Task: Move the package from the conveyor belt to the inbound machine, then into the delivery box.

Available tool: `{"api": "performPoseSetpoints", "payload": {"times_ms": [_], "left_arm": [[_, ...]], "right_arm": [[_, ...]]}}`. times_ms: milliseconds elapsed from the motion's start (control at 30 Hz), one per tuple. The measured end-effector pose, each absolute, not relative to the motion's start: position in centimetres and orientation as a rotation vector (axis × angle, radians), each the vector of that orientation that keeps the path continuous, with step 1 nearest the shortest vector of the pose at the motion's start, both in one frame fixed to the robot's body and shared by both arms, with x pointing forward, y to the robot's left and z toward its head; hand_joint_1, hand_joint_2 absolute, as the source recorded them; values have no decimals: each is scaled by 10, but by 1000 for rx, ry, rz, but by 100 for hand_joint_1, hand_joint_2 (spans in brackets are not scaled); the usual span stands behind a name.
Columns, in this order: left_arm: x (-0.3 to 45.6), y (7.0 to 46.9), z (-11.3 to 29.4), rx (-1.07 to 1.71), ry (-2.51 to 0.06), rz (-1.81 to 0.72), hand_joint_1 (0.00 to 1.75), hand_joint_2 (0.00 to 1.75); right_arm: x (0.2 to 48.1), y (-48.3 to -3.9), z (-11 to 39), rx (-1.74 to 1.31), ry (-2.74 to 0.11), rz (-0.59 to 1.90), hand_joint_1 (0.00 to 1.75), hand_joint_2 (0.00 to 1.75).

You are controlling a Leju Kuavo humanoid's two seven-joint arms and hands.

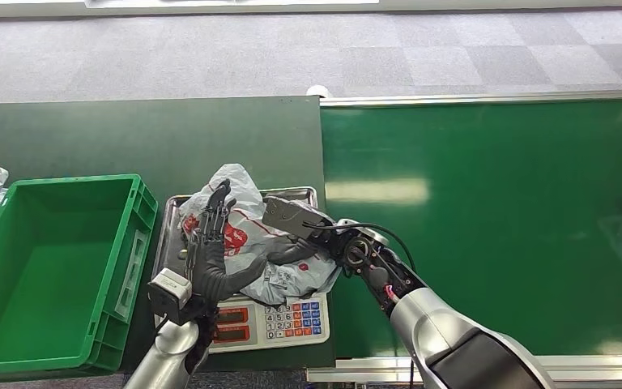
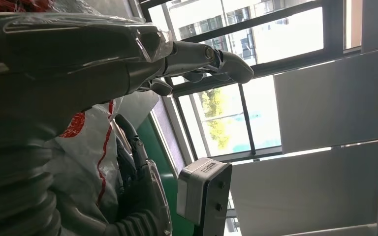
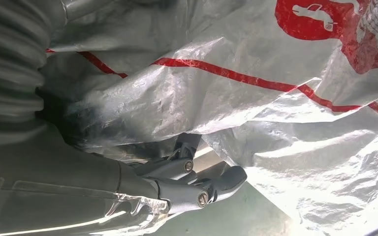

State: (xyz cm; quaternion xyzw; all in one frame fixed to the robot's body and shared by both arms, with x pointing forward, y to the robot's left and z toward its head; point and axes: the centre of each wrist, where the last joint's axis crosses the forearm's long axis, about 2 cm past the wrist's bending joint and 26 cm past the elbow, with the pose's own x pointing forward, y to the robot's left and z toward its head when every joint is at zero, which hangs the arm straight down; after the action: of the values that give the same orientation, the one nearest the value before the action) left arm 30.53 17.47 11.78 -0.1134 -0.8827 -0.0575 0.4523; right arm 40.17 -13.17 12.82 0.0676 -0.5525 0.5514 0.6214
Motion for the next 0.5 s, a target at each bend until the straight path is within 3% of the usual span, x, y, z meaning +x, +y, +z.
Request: {"api": "performPoseSetpoints", "payload": {"times_ms": [267, 500], "left_arm": [[304, 175, 118, -255, -2182, -123, 0, 175], [299, 186, 122, -151, -2196, 66, 0, 175]], "right_arm": [[400, -133, 125, 137, -1318, 1232, 0, 175], [394, -131, 118, 135, -1600, 1058, 0, 175]]}}
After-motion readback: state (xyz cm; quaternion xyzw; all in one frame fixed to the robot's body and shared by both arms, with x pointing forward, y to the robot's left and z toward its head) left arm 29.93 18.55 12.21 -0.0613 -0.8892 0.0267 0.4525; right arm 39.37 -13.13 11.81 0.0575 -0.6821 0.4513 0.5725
